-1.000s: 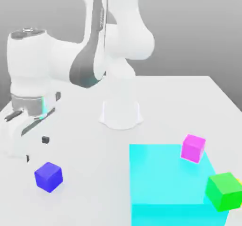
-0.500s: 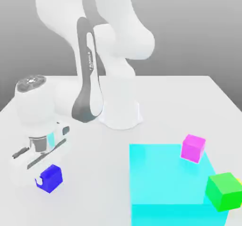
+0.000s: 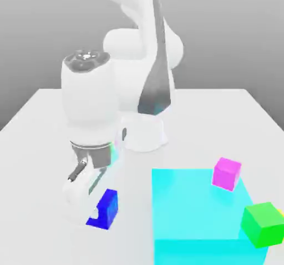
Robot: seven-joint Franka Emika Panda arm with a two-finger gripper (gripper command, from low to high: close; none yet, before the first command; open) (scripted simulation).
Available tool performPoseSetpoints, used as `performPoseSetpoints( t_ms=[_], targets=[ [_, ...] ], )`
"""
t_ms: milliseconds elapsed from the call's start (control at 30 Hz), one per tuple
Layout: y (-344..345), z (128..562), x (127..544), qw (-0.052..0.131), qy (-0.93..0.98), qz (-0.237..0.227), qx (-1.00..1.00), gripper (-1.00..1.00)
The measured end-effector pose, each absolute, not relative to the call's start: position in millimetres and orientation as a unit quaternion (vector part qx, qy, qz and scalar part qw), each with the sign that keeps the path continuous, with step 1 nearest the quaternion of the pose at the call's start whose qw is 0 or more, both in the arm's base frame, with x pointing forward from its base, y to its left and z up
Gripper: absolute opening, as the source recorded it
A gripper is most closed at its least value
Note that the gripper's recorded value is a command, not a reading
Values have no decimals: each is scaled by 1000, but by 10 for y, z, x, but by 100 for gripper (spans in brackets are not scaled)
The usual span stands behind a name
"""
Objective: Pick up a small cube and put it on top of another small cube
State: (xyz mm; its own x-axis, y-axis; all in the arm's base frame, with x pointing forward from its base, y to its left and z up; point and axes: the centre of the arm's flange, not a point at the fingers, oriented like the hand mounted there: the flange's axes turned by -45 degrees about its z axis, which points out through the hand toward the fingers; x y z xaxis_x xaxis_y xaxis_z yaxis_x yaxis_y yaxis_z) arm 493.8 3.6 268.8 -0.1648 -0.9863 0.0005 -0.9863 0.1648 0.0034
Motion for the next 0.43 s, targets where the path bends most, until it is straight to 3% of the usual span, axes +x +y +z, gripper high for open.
performPoseSetpoints(
  t_ms=[200,300,333,433],
  targets=[
    [1887,3289,5011,-1,-680,1,733,-100],
    [2218,3089,5005,-1,-670,2,743,-100],
    [2242,2951,4998,-1,-669,2,743,100],
    [2242,2951,4998,-1,-669,2,743,100]
  ],
)
